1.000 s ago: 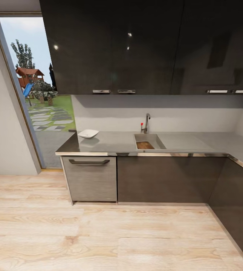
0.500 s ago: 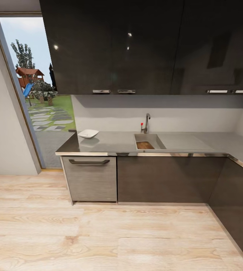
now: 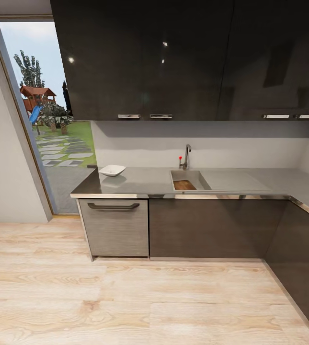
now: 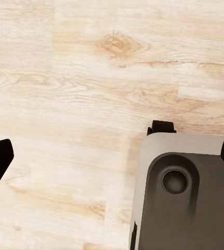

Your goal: In the kitchen, take the Vidalia onion out of the sink, dice it on the chopping board with the paring knife, put the diced onion into the bowl on the countertop, then place both the paring knife and the chopping board into the sink.

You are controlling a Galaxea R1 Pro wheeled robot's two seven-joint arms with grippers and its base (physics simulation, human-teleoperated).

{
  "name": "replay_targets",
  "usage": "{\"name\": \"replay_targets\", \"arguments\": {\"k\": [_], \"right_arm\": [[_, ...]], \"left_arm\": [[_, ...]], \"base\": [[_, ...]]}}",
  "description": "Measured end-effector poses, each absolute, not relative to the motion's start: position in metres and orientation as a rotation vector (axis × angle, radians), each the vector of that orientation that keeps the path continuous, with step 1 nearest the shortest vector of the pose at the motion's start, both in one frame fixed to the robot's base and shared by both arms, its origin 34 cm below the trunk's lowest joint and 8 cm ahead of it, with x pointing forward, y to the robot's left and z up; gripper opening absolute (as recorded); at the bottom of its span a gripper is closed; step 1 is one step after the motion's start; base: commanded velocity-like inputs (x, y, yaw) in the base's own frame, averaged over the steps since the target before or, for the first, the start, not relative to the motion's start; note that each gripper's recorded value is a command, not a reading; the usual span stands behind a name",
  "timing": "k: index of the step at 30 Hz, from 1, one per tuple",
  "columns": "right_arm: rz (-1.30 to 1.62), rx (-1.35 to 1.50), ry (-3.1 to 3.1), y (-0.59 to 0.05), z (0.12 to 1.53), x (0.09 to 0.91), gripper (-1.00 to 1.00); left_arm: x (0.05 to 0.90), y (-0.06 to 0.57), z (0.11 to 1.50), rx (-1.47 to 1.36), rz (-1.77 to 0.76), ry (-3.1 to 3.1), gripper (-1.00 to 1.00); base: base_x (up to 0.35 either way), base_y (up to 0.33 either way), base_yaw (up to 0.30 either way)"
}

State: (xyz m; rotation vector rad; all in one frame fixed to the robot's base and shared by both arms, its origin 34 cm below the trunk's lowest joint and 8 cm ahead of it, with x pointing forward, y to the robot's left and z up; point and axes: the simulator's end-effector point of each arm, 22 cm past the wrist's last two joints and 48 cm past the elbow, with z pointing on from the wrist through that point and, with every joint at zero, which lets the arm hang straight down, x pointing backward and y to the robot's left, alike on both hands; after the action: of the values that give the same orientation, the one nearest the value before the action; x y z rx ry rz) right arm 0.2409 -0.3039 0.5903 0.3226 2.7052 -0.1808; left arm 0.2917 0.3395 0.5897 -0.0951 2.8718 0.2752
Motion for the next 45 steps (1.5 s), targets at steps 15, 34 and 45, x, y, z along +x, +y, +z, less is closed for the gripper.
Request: {"name": "replay_targets", "arguments": {"k": [15,34,45], "right_arm": [[-0.181,0.322,2.705,-0.3039,0.5903,0.2409,1.00],[-0.181,0.322,2.705,-0.3039,0.5903,0.2409,1.00],[-0.180,0.321,2.705,-0.3037,0.5903,0.2410,1.00]], "left_arm": [[0.2917,0.3395,0.5897,-0.095,0.275,2.872,1.00],[0.2917,0.3395,0.5897,-0.094,0.275,2.872,1.00],[0.2917,0.3395,0.5897,-0.094,0.275,2.872,1.00]], "base": [[0.000,0.000,0.000],[0.000,0.000,0.000],[0.000,0.000,0.000]]}}
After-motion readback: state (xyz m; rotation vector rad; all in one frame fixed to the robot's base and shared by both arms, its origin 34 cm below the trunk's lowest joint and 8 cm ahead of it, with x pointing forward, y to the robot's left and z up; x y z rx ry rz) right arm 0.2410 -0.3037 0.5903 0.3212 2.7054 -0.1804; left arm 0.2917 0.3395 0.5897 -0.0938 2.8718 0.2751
